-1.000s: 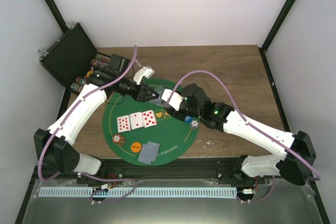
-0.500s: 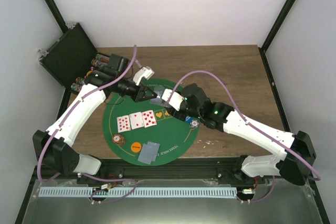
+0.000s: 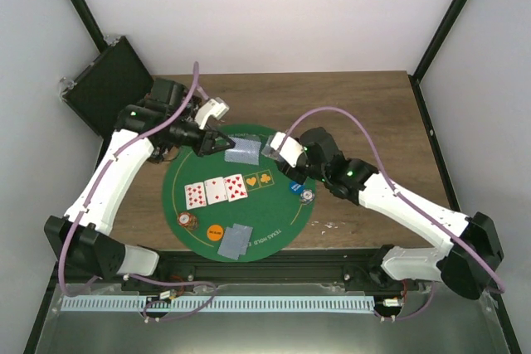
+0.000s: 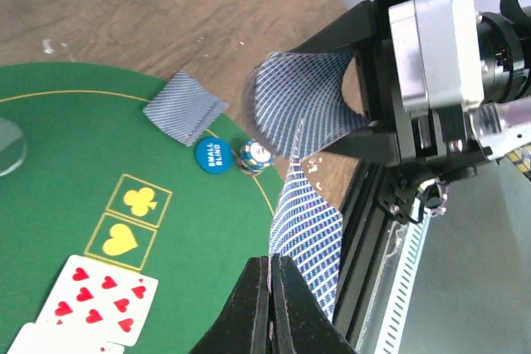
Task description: Distribute texas hold em gaming equipment
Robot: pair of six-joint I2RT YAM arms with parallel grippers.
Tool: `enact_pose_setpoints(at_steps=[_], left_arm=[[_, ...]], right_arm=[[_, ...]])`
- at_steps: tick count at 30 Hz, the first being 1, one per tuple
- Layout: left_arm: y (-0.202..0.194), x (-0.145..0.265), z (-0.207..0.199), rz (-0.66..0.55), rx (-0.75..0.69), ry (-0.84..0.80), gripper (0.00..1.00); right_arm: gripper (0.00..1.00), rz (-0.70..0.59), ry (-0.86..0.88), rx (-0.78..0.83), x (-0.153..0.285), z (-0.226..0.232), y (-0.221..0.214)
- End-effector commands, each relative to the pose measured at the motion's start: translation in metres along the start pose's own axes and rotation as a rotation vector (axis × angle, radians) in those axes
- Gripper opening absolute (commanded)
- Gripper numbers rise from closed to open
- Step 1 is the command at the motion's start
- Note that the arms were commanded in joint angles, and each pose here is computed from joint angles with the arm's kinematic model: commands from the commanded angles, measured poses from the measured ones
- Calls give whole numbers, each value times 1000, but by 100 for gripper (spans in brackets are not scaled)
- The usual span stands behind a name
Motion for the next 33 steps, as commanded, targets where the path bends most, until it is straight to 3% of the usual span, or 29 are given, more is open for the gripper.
enact_pose_setpoints(at_steps=[1, 5, 9, 16, 25, 33], left_arm=[[5, 28, -1, -52, -58, 30, 0], [5, 35, 11, -32, -83, 75, 0], [0, 14, 49, 75, -126, 216, 0], [-16, -69, 78, 424, -262, 202, 0], [-24, -150, 103, 699, -408, 205, 0], [-26, -192, 124, 783, -531, 288, 0]], right_arm=[[49, 15, -80, -29, 13, -17, -8], [49, 47, -109, -46, 18, -23, -16], [49, 28, -124, -38, 28, -25, -14], [50, -21, -157, -4, 52, -29, -7], [50, -21, -157, -2, 65, -27, -9], [50, -31, -162, -6, 68, -27, -8]])
Point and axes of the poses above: each gripper's point midway between its finger pads, its own x axis back along the fingers, its own z axis along the line the jaws close on, y = z × x, the point moved 8 cm from there along x, back along the fingers, and after that the axes turned 14 degrees about x, right-handed, at the moved point
